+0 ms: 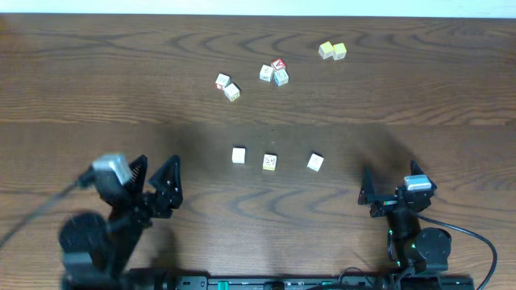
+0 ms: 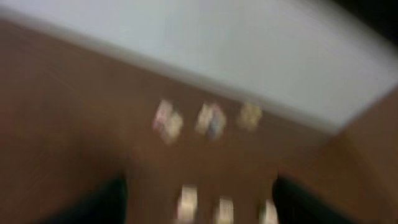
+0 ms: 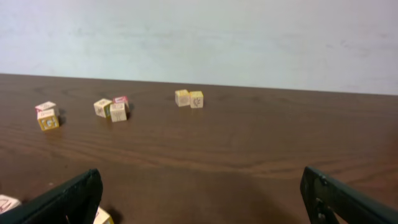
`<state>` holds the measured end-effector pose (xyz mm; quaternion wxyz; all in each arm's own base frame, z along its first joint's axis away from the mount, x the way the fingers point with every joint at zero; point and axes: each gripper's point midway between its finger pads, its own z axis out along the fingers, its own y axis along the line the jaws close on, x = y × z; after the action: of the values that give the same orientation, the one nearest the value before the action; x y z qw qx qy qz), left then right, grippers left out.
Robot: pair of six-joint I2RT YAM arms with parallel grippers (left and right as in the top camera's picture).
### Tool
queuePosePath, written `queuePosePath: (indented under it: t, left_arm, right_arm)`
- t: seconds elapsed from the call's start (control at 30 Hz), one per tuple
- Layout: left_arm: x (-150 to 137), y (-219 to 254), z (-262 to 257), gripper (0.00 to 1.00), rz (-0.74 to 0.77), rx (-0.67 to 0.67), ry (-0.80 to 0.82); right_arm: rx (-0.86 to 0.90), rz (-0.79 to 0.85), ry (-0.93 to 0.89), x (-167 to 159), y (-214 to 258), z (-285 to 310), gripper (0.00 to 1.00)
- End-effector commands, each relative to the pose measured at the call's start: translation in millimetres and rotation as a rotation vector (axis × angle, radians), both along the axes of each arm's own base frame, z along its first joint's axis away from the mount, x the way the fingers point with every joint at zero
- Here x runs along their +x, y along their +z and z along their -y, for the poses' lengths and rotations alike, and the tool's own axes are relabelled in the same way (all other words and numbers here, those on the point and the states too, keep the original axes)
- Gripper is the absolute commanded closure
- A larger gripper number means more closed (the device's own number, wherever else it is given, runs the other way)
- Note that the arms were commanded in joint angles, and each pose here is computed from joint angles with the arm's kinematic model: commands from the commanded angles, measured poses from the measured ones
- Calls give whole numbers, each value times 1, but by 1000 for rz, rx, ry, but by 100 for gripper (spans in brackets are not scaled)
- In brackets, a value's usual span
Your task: Lift 3 blocks
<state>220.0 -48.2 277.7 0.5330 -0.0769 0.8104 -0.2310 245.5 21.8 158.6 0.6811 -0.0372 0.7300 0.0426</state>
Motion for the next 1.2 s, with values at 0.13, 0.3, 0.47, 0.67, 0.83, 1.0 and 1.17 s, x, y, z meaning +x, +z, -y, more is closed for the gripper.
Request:
queuePosePath:
  t: [0.13,0.3,0.47,0.67,0.83,1.0,1.17]
  left_arm:
    - [25,1,5,25,-486,108,-130]
    - [38,-32,20,25,-736,12,-217]
    - [53,-83,11,25,-955,24,-183]
    - [58,-113,-5,25,-1063,98,-122]
    - [60,-128,-15,25,-1117,145,-90]
    - [61,-133,-15,25,-1137,144,-92]
    - [61,-133,-15,25,-1137,144,-92]
  right_arm:
    - [-14,1,0,0,-1,1,1]
    - [-14,1,0,0,-1,1,1]
    - [-14,1,0,0,-1,1,1]
    - [-16,2,-16,0,0,3,1]
    - [101,-8,110,-3,2,-19,1]
    - [438,-111,369,-21,6,-65,1]
    - [563,19,515,-33,56,-79,1]
